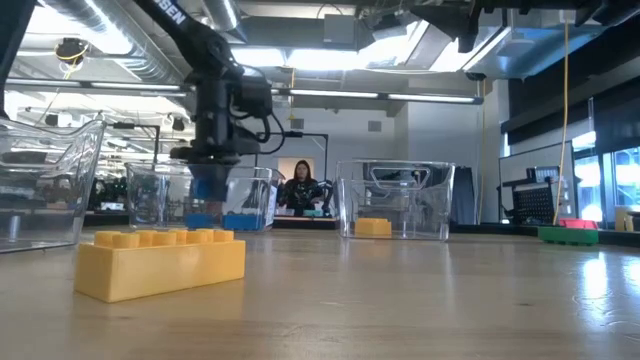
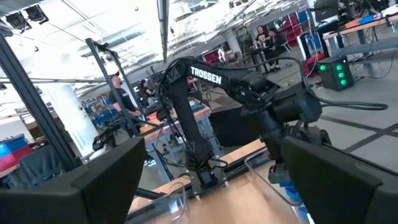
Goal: Sort & place blocks by color
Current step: Put the blue game piece into the top left transparent bin
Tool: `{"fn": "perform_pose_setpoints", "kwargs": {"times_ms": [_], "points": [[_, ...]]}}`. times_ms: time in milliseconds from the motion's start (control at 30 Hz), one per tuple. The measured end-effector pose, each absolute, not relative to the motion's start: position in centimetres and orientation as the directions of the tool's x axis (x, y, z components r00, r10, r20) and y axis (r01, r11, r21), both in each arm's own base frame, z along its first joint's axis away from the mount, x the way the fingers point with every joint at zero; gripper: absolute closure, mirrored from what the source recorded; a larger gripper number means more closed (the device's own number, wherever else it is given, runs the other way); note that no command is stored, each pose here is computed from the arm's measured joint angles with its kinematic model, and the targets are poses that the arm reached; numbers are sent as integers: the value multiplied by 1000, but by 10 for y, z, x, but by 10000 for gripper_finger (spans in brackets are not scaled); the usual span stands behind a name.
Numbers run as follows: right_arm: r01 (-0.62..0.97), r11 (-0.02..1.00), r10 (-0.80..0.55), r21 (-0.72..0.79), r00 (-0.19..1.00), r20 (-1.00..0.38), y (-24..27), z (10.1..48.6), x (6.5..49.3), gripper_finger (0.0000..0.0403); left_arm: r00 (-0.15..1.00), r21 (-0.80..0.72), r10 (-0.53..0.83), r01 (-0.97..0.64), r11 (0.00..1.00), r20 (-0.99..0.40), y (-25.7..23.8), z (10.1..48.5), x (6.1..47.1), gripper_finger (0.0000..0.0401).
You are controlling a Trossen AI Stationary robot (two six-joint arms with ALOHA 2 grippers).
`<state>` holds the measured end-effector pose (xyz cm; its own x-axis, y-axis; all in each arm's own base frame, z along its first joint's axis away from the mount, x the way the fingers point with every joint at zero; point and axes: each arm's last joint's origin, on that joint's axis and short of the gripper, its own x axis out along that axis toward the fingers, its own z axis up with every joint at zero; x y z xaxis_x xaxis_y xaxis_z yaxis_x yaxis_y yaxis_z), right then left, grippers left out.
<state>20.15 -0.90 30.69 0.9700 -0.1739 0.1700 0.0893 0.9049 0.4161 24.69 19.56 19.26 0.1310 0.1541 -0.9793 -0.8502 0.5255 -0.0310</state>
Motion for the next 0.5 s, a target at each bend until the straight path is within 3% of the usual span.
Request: {"fn": "perform_pose_setpoints", "kwargs": {"times_ms": [500], "points": [[89,905,-173,416,970,169,-9,307,201,25,123,-17,190,-875,484,-974,195,183,245,294]]}}
